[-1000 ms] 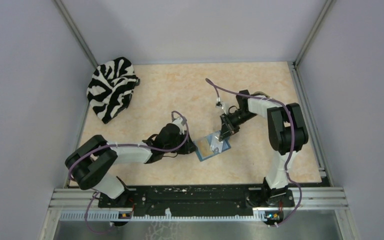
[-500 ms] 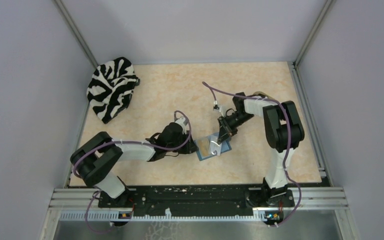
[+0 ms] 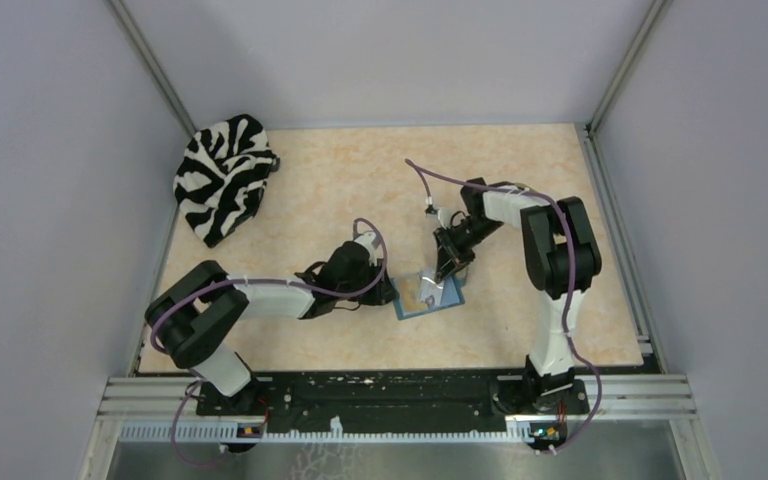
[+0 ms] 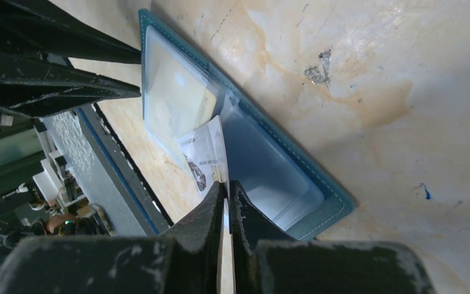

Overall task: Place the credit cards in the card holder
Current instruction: Insert the credit card into the card holder.

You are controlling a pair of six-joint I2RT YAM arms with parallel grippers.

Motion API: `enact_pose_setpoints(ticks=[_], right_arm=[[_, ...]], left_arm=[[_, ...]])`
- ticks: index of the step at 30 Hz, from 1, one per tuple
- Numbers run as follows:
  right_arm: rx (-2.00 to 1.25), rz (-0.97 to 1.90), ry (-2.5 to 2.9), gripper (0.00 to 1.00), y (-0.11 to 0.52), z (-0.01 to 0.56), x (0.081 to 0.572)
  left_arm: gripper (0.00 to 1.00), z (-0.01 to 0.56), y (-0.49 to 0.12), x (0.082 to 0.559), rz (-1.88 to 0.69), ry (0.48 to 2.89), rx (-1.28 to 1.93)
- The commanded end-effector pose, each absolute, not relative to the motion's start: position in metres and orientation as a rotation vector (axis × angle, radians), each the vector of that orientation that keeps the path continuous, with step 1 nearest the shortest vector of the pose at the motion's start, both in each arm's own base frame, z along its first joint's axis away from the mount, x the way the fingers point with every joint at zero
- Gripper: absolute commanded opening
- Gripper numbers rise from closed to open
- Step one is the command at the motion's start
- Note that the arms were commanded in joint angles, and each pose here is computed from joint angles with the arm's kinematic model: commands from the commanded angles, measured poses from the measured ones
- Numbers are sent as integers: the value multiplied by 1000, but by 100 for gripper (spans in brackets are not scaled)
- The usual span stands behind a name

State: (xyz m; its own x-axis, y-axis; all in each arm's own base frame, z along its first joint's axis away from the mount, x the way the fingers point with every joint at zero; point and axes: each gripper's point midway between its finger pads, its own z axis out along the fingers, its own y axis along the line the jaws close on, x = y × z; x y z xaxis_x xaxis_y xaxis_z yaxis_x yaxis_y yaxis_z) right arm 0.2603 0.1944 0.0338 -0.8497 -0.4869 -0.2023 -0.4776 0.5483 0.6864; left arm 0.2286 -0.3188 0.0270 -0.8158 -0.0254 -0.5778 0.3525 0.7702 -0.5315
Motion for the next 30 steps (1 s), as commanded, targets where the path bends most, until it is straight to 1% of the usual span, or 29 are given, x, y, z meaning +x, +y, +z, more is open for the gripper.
enact_pose_setpoints(ticks=[1,14,20,30], right_arm=[[873,-1094,-2771,4,196,22,265],[863,-1019,-2691,4,193,14,258],[829,-1003,-2659,7,193,10,253],[769,-1042,-2623,8,203,7,256]], left_arm=[[35,25,-323,231,-855,2390,289],[35,26,-326,235,-844,2379,308],[35,27,-329,237,-849,2375,320],[35,30,-333,238,-865,2366,338]])
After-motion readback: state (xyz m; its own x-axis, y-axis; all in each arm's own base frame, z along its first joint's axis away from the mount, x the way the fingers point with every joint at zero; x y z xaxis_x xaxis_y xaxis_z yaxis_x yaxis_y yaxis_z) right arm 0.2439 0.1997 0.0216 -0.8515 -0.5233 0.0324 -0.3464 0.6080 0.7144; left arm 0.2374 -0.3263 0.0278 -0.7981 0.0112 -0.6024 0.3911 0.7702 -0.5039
